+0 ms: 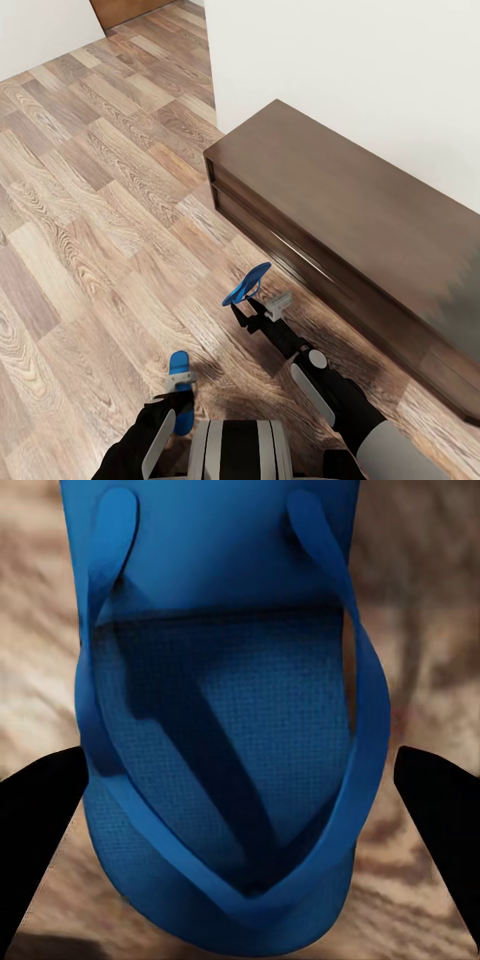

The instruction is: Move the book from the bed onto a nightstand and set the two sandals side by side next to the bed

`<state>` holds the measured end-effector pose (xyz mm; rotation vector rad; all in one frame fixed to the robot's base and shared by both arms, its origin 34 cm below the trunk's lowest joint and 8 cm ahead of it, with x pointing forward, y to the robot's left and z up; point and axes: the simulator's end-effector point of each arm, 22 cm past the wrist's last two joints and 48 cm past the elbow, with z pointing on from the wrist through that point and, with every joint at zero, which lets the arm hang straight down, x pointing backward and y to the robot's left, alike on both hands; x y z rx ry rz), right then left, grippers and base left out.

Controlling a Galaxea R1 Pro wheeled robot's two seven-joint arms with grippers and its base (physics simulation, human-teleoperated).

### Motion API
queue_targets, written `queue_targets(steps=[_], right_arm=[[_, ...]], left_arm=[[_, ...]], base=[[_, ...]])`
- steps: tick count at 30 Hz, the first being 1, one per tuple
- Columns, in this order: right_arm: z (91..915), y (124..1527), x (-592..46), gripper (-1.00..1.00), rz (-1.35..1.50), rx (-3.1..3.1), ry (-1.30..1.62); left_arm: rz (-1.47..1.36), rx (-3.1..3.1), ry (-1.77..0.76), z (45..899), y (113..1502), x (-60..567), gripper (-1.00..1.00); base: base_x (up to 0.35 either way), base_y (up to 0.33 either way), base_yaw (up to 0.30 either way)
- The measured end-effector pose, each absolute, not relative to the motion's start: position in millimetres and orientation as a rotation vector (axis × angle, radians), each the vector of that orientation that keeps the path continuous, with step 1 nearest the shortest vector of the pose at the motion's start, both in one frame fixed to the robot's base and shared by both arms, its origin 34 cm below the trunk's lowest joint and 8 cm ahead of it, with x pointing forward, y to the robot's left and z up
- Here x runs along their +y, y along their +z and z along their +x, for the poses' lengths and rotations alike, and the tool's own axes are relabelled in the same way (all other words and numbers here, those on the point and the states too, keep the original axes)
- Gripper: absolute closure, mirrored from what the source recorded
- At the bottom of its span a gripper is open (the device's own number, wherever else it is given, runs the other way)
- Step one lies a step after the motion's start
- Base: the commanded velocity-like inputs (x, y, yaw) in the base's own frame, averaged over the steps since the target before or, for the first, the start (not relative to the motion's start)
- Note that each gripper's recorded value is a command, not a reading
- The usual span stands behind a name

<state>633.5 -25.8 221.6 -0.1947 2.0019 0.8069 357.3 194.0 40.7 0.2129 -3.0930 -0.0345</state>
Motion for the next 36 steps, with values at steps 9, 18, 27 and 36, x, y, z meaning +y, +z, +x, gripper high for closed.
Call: queue_targets(steps=[9, 18, 27, 36], right_arm=[[633.6, 221.7, -26.1, 1.0, -0.195, 2.002, 0.806], [638.2, 233.4, -24.6, 1.0, -0.207, 1.982, 0.802], [647.0, 255.0, -23.7, 1.0, -0.222, 1.948, 0.794], [654.9, 276.8, -22.5, 1.0, -0.234, 1.913, 0.787]], left_arm=[[0.209, -3.092, -0.039, 357.0, 40.7, 194.2, 1.0], [0.207, -3.112, -0.035, 365.9, 46.9, 193.3, 1.0], [0.209, -3.149, -0.026, 381.9, 58.6, 190.7, 1.0], [0.218, -3.185, -0.025, 397.6, 70.5, 193.6, 1.0]], base=[[0.0, 0.0, 0.0], [0.0, 0.0, 0.0], [0.0, 0.0, 0.0], [0.0, 0.0, 0.0]])
